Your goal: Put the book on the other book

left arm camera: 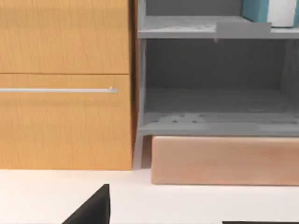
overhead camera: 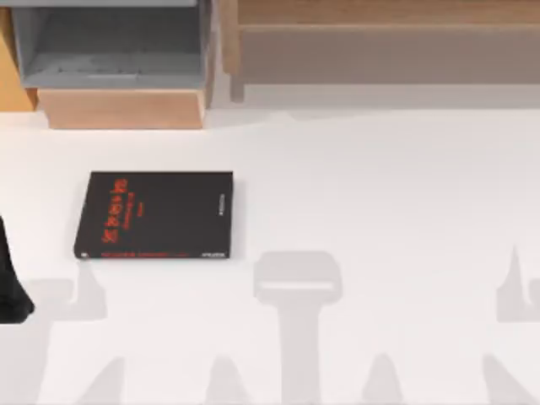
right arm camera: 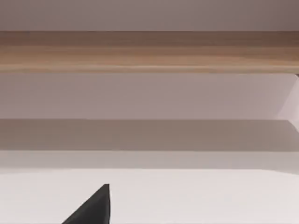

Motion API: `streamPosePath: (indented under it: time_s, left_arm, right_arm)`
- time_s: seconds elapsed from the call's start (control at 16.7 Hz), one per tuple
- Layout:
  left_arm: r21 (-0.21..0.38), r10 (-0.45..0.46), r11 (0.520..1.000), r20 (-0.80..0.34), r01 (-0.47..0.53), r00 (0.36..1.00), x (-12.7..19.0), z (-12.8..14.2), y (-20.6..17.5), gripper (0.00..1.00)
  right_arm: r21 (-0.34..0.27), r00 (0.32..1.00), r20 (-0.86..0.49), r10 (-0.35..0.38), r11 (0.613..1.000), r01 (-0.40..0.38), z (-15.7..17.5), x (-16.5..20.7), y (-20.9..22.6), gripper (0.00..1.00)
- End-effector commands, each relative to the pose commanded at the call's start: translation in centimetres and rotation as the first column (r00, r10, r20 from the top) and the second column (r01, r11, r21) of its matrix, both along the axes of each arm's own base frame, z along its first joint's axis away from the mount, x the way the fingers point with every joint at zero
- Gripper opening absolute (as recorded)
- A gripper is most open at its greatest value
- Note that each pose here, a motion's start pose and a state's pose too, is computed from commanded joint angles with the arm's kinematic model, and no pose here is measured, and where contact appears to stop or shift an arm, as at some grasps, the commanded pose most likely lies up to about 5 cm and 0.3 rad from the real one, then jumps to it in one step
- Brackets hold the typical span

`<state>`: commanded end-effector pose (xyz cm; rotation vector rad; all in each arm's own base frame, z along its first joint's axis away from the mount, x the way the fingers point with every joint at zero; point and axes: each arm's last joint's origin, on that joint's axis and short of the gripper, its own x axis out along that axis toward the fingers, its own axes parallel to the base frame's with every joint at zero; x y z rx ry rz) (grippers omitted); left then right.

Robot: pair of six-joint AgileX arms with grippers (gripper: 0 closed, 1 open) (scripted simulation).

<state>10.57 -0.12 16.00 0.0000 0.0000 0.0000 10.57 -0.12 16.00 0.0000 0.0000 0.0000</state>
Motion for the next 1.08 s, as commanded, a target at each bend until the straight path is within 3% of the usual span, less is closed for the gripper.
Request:
streamPosePath:
  time_s: [0.3, 0.6, 0.84, 1.08]
  left_arm:
    - [-0.002, -0.002, 1.0, 0.013, 0.002, 1.0, 0.1, 1.4, -0.1, 1.0]
    - [-0.011, -0.007, 1.0, 0.046, 0.008, 0.999, 2.2, 7.7, -0.6, 1.0]
    - [-0.016, -0.01, 1.0, 0.014, 0.01, 1.0, 8.1, 12.4, -1.8, 1.0]
    - [-0.016, -0.013, 1.0, -0.006, 0.013, 1.0, 16.3, 14.5, -4.3, 1.0]
  right_arm:
    - [0.0, 1.0, 0.0, 0.0, 1.0, 0.0, 0.0, 0.0, 0.0, 1.0]
    - [0.0, 1.0, 0.0, 0.0, 1.0, 0.0, 0.0, 0.0, 0.0, 1.0]
    - [0.0, 1.0, 0.0, 0.0, 1.0, 0.0, 0.0, 0.0, 0.0, 1.0]
    - [0.0, 1.0, 0.0, 0.0, 1.0, 0.0, 0.0, 0.0, 0.0, 1.0]
